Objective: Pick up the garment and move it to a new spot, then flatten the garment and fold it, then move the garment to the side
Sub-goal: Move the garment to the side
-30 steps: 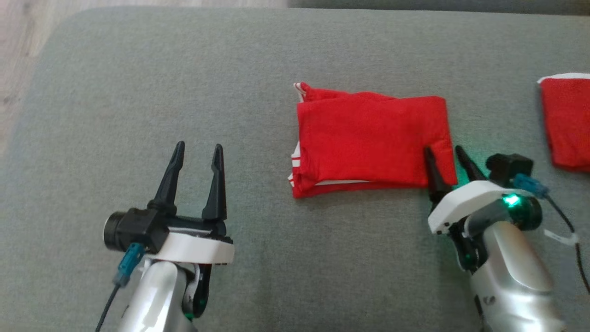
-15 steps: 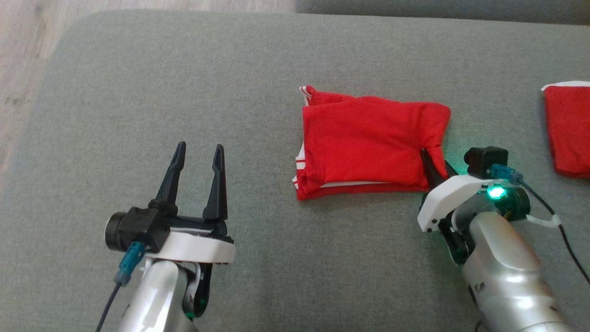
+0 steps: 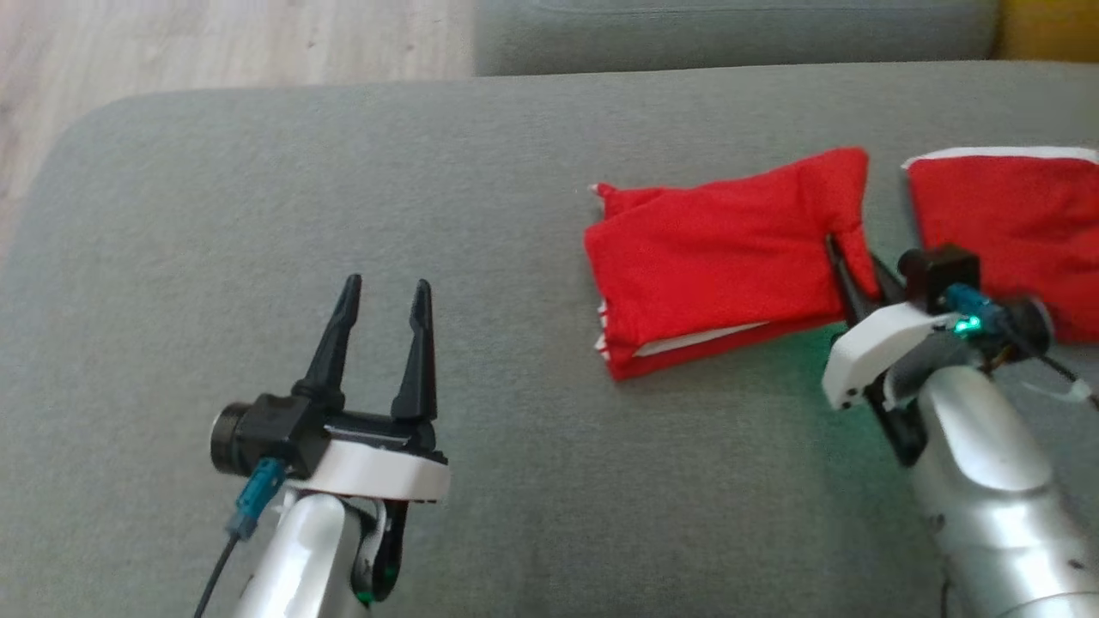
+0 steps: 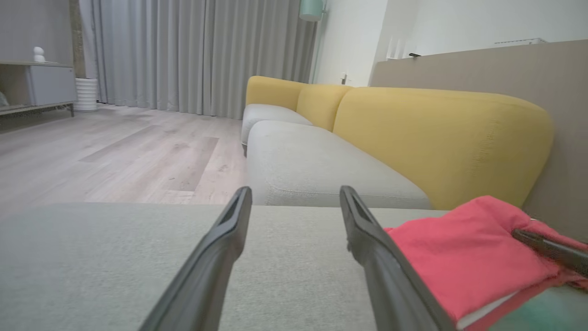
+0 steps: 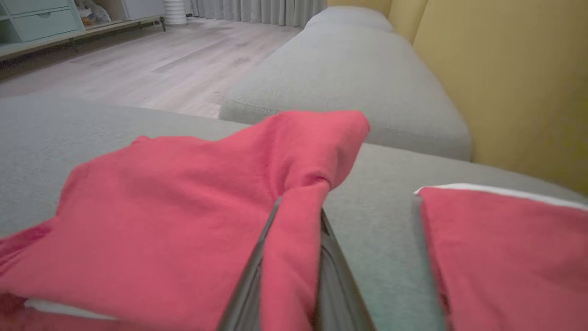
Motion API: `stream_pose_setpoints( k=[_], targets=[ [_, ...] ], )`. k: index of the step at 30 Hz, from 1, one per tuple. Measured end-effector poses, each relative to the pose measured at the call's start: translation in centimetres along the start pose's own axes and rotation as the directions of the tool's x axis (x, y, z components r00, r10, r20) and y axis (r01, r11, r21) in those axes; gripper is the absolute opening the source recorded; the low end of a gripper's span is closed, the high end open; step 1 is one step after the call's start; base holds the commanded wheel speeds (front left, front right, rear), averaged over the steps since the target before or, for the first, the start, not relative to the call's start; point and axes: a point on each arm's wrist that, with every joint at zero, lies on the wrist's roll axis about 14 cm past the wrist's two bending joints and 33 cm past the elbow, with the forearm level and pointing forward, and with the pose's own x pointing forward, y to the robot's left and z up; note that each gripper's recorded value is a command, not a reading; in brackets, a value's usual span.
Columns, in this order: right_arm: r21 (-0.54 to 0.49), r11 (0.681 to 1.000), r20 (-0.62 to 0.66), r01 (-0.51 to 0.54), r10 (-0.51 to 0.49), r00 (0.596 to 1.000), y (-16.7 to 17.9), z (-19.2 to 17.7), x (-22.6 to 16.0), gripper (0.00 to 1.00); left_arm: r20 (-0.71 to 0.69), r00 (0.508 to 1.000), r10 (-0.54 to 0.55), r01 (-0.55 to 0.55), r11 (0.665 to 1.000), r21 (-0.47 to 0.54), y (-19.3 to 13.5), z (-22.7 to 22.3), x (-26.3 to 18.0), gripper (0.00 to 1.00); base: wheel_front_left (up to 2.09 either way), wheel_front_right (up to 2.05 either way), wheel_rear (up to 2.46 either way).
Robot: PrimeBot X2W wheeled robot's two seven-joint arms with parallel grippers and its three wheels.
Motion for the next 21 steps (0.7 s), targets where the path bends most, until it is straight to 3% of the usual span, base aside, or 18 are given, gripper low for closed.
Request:
stream_pose_setpoints(
  k=[10, 21],
  targets=[
    [-0.21, 0.966, 0.015, 0.154, -0.154, 0.988, -9.6, 2.9, -4.1, 0.0, -0.014, 0.994, -0.104, 0.104, 0.994, -0.02, -3.7, -0.9, 1.7, 1.0, 0.0, 0.0, 0.0],
    [-0.315, 0.905, -0.103, 0.285, -0.331, 0.938, -18.9, 1.4, -6.0, 0.0, -0.079, 0.989, -0.128, 0.126, 0.992, -0.027, -3.4, -4.0, 3.4, 1.0, 0.0, 0.0, 0.0]
  ],
)
